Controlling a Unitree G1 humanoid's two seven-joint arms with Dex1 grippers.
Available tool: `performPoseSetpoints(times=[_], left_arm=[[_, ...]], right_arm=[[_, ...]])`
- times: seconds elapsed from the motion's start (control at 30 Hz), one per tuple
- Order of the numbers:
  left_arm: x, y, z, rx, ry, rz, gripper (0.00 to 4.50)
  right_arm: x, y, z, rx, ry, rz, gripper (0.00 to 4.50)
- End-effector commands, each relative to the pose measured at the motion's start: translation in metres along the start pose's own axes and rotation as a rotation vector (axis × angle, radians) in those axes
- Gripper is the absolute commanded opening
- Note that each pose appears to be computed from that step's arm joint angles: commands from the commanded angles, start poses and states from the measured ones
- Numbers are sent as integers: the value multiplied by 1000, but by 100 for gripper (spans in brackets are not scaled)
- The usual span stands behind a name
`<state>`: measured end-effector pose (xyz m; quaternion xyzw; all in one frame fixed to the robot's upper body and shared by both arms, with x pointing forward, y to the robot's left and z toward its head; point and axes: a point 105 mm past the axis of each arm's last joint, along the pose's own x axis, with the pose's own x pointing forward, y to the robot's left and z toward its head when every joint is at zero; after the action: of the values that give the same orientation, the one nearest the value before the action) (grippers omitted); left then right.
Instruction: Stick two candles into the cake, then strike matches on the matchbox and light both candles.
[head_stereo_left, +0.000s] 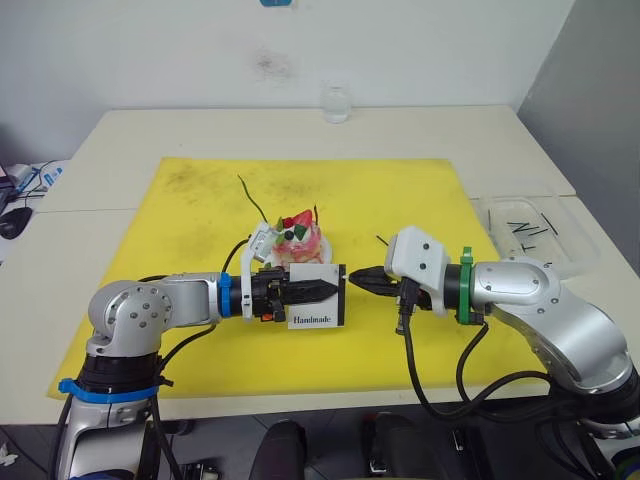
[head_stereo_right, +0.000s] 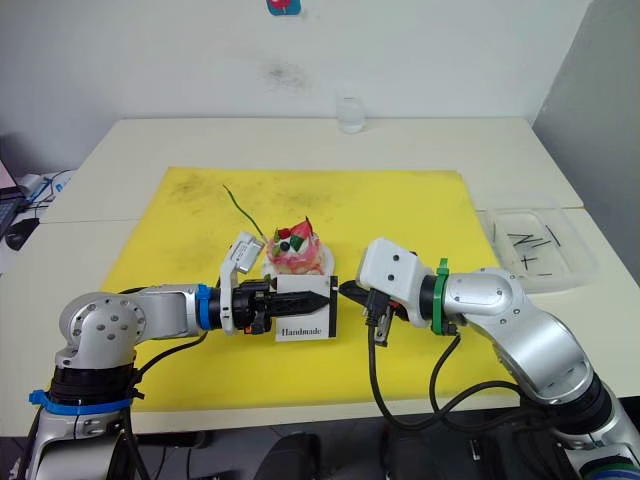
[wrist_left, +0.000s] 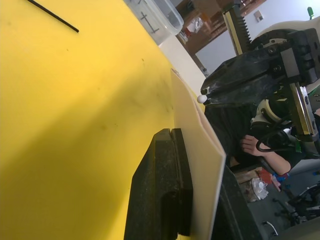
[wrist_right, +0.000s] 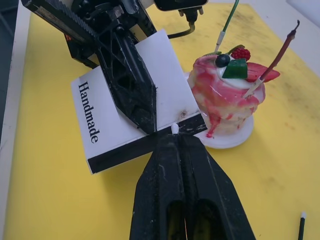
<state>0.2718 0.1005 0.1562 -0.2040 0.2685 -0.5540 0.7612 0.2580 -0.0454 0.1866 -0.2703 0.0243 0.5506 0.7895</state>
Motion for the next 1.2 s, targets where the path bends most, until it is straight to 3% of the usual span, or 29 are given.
performPoseSetpoints(times=[0.03,0.67,1.2], left_arm=[[0,-6,4,34,-12,-9,0],[4,-19,-4,64,30,-69,0],[4,-16,-2,102,25,-47,0]], right_arm=[[2,0,5,-37,-19,-3,4],[13,-1,-10,-60,22,-22,4],[15,-3,-20,-90,64,-12,4]])
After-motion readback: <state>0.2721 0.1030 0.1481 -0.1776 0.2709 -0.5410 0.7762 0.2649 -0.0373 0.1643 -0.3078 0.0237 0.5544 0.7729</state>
